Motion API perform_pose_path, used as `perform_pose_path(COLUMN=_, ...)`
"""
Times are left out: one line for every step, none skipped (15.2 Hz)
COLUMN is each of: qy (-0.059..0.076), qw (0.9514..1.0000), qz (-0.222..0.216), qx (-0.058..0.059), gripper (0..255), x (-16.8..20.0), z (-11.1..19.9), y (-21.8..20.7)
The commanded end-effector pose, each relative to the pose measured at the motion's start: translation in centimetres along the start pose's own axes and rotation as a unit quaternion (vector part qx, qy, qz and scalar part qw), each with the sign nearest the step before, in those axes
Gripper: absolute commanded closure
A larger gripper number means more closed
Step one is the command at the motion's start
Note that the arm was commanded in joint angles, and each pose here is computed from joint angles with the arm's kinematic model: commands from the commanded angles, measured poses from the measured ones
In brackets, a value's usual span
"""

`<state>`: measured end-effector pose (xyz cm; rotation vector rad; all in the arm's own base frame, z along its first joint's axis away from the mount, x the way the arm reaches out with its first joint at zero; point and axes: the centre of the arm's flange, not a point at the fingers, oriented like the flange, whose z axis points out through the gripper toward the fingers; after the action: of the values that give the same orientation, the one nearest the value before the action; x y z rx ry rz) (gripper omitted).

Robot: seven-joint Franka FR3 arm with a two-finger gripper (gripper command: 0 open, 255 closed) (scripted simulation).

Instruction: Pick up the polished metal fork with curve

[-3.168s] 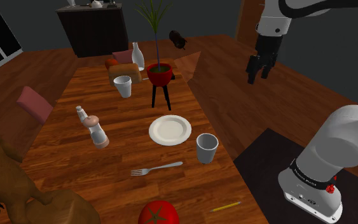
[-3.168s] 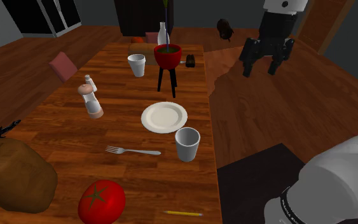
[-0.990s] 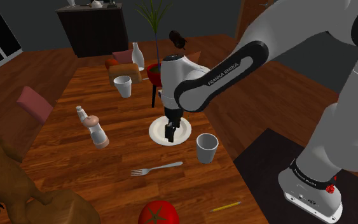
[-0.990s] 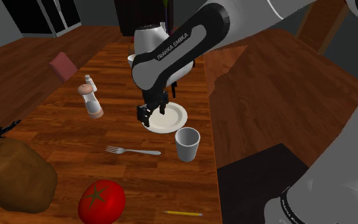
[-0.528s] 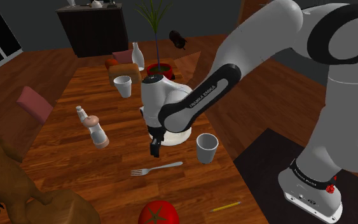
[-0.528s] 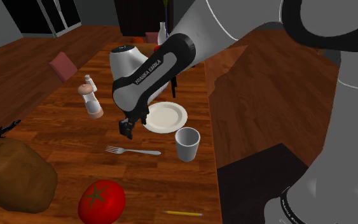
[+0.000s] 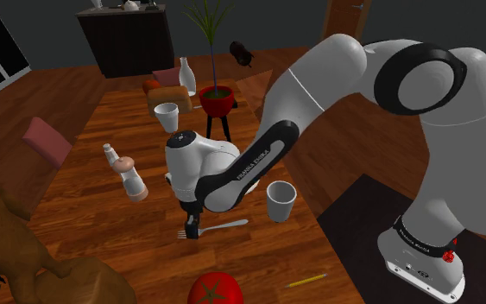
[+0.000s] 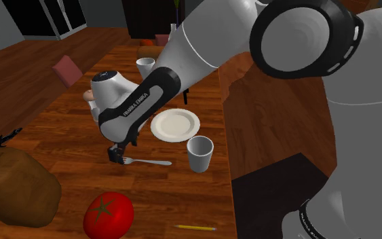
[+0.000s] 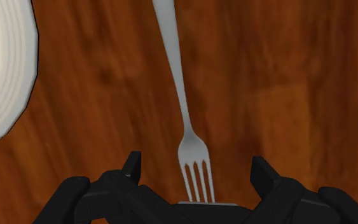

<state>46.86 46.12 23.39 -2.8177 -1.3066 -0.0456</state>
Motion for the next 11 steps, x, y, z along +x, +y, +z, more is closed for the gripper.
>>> perform_pose_path(qy=0.000, qw=1.0000, qz=-0.003, qx=0.000, gripper=0, x=0.1, z=1.0, y=-0.1)
perform_pose_path(qy=0.000, qw=1.0000, qz=-0.003, qx=0.000, gripper=0, x=0.0, z=1.5, y=-0.1)
perform_pose_path(qy=0.000, qw=1.0000, qz=-0.003, qx=0.000, gripper=0, x=0.0, z=2.1, y=-0.1)
perform_pose_path(qy=0.000, qw=1.0000, qz=-0.003, qx=0.000, gripper=0, x=0.0, z=2.6, y=-0.1)
perform_pose_path(qy=0.000, qw=1.0000, qz=-0.003, qx=0.000, gripper=0, x=0.0, z=3.1, y=-0.1)
perform_pose_path(qy=0.000, qw=1.0000, qz=-0.003, qx=0.000, gripper=0, x=-0.1, z=4.0, y=0.0)
perform_pose_path(qy=0.000, qw=1.0000, qz=-0.003, qx=0.000, gripper=0, x=-0.1, z=4.0, y=0.0)
perform_pose_path(qy=0.000, qw=1.0000, qz=-0.003, qx=0.000, gripper=0, x=-0.1, z=4.0, y=0.0)
perform_pose_path(qy=0.000, qw=1.0000, qz=-0.003, qx=0.000, gripper=255, x=-0.1, z=4.0, y=0.0)
perform_pose_path(qy=0.000, qw=1.0000, qz=-0.003, qx=0.000, gripper=255, x=0.0, z=4.0, y=0.0)
perform_pose_path(qy=0.000, qw=1.0000, qz=-0.003, qx=0.000, gripper=255, x=0.0, z=4.0, y=0.0)
